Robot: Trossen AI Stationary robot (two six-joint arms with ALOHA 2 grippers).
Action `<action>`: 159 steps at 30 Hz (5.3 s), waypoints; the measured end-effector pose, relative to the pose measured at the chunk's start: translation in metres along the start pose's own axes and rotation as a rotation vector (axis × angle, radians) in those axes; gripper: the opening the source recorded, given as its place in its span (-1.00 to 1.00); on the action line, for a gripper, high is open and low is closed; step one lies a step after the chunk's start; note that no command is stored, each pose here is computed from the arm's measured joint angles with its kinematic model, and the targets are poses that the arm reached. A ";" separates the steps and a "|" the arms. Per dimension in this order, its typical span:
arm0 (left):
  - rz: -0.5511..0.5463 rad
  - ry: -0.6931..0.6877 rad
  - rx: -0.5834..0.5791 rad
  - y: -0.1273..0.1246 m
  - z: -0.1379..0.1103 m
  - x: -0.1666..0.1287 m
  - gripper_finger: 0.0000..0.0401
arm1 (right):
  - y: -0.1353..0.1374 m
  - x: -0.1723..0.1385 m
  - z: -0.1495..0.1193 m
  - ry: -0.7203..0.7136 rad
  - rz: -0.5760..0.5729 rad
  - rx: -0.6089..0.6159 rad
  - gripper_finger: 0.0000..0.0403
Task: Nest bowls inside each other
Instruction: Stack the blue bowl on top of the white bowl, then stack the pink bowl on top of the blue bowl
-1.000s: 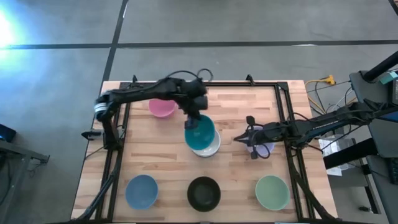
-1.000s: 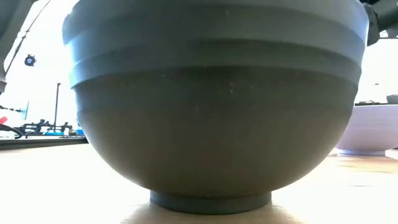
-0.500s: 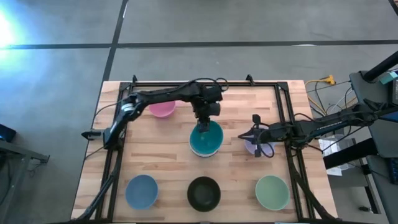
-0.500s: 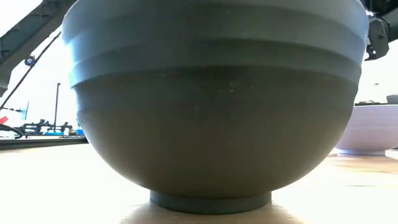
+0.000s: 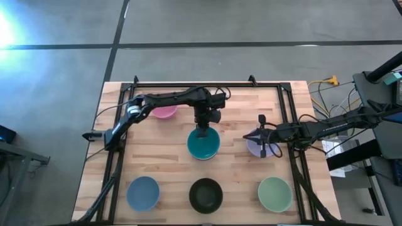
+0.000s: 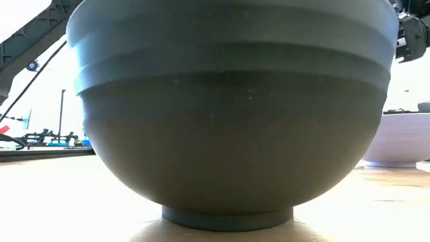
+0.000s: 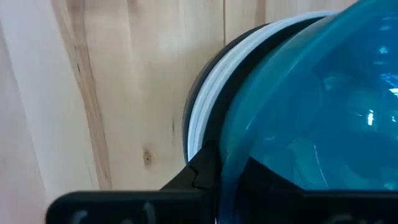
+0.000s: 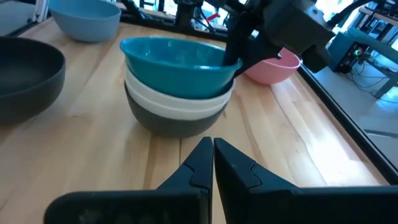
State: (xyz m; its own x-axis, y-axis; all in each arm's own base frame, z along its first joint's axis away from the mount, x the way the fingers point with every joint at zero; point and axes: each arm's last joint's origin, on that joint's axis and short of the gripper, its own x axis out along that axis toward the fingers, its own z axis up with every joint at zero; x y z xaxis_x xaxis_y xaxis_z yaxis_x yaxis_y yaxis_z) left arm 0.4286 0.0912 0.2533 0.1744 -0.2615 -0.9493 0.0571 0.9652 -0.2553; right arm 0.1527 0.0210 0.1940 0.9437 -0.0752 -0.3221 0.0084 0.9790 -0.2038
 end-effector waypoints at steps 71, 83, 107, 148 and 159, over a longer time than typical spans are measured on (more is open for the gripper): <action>0.480 0.012 -0.247 0.035 -0.216 0.021 -0.25 | 0.010 0.038 0.001 -0.088 0.010 0.007 -0.96; 0.543 0.078 -0.143 0.000 -0.204 -0.009 -0.99 | 0.010 0.038 0.001 -0.092 0.010 0.010 -0.96; 0.693 -0.003 0.813 -0.160 -0.050 -0.008 -1.00 | 0.010 0.038 0.001 -0.083 0.008 -0.003 -0.96; 0.558 0.024 0.863 -0.152 -0.041 -0.016 -1.00 | 0.010 0.038 0.001 -0.084 0.008 0.000 -0.96; 0.520 0.021 0.862 -0.146 -0.039 -0.012 -1.00 | 0.010 0.038 0.001 -0.086 0.008 -0.003 -0.96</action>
State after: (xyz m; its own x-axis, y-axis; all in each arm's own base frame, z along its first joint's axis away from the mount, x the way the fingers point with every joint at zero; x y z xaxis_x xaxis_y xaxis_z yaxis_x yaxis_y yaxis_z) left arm 0.3800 -0.0464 0.2951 0.3626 0.1984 -0.9106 0.6721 0.6212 0.4030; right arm 0.1888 0.0283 0.1807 0.9687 -0.0510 -0.2430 0.0003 0.9789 -0.2043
